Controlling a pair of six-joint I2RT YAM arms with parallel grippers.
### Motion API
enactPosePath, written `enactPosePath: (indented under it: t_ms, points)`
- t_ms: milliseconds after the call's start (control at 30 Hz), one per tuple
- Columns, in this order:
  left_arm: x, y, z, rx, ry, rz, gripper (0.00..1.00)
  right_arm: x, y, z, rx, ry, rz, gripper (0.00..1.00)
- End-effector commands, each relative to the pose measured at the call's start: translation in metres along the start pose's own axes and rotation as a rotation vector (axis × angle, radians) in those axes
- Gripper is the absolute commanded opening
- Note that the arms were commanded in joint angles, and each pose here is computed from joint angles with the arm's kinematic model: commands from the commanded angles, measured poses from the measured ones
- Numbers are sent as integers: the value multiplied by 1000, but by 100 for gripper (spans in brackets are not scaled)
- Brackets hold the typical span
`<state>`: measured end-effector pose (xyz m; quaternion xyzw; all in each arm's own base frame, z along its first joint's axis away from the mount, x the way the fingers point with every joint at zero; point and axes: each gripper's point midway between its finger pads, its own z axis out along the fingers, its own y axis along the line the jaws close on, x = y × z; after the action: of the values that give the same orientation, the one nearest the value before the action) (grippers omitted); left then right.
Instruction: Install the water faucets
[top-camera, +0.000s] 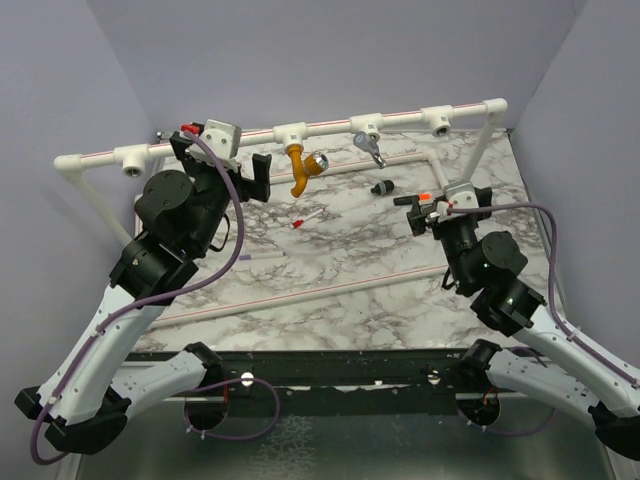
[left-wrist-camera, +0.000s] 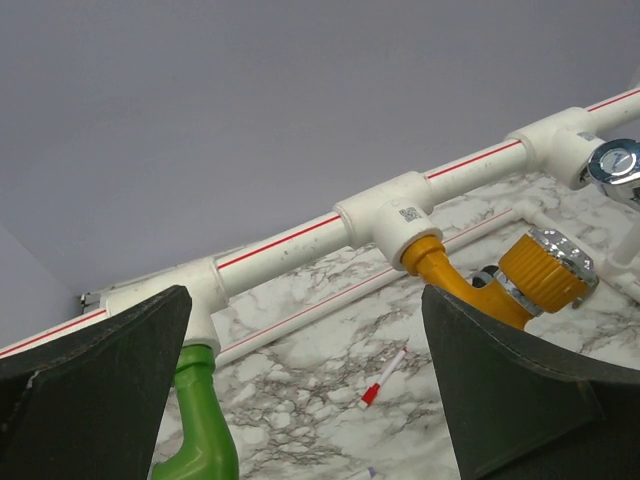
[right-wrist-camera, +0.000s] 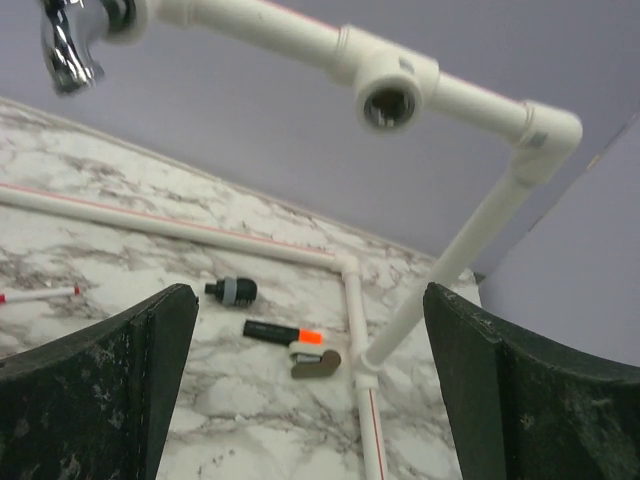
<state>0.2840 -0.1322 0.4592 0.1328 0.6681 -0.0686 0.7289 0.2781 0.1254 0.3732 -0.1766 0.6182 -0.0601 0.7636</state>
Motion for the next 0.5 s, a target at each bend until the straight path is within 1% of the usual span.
enactPosePath:
  t_ms: [0,67,233,333,367,467]
  points:
    - [-15,-9,-15,69,-38,-81,99,53,-4,-15,85,140,26,100]
    - [-10,-11,-17,76,-20,-94,99,72,-4,-20,123,167,50,100]
    - [12,-16,-18,90,78,-97,99,113,-2,-30,201,179,49,100]
    - [16,-19,-21,108,88,-94,99,142,6,-32,201,198,43,100]
    - [16,-20,-23,110,87,-119,99,150,10,-31,193,199,45,100]
    - [14,-22,-27,127,83,-130,99,168,13,-28,192,168,83,100]
